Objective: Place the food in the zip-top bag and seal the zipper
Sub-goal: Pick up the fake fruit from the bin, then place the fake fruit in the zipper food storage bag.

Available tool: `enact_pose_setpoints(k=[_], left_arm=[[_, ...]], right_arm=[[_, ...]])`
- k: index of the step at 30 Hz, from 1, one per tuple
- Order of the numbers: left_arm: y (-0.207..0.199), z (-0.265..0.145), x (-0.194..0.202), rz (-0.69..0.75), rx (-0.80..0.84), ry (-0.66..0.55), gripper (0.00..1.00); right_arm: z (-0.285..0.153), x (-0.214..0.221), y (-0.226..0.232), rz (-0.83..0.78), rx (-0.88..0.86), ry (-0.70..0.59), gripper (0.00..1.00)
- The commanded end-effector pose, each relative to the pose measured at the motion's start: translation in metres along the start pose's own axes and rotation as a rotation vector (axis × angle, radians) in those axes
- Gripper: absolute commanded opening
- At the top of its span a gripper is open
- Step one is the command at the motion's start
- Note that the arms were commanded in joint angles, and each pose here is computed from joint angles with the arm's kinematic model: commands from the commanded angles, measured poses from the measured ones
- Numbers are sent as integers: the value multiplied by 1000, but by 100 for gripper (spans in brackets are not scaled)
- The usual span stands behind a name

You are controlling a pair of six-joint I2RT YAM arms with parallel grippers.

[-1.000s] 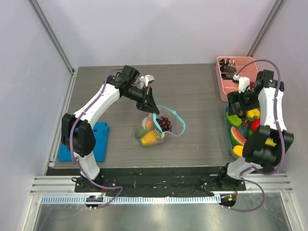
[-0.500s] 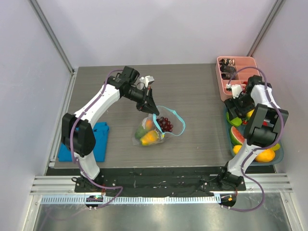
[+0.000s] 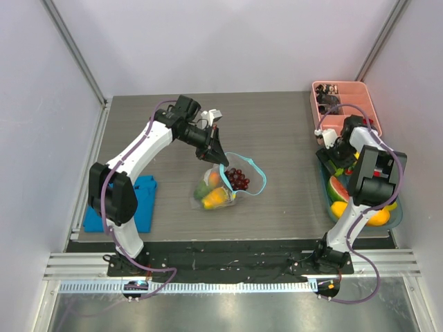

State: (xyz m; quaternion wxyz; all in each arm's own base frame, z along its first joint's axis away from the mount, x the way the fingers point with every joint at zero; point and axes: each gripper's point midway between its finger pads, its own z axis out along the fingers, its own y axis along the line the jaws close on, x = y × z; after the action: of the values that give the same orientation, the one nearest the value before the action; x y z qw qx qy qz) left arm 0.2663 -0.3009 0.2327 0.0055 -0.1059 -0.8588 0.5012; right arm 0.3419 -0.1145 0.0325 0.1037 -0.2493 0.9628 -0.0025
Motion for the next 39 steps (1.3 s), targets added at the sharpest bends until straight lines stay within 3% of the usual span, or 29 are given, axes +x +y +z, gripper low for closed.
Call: enact_pose_setpoints(k=[1,4,13,19,23,28,31,34,39], left_arm=[[-8,-6,2,19,22,2,0],[-9,-7,2,24,23,-1,0],[-12,-10,5,28,20,-3,0],[-13,-10,5,30,26,-2,0],[-15,-9,4,21,41,2,0],[-18,-10,3,27,42,-4,0],[-18,-10,3,25,43,-3,0],[-19,-11,5,27,46,2,0],[-17,-10,4,26,43,2,0]], right_arm=[[1,-5,-7,-15,44,-25,62],[-8,-3,-7,-10,59,-38,47],[-103,-26,-9,12,113,-195,25],[-175,-62,20,48,7,-381,19],[-220,-97,89,28,-248,-540,18],[-250,-127,206,-115,-475,-616,18],[-241,-120,273,-206,-589,-572,18],[-227,-102,311,-305,-595,-521,18],[-199,-93,327,-392,-583,-421,18]])
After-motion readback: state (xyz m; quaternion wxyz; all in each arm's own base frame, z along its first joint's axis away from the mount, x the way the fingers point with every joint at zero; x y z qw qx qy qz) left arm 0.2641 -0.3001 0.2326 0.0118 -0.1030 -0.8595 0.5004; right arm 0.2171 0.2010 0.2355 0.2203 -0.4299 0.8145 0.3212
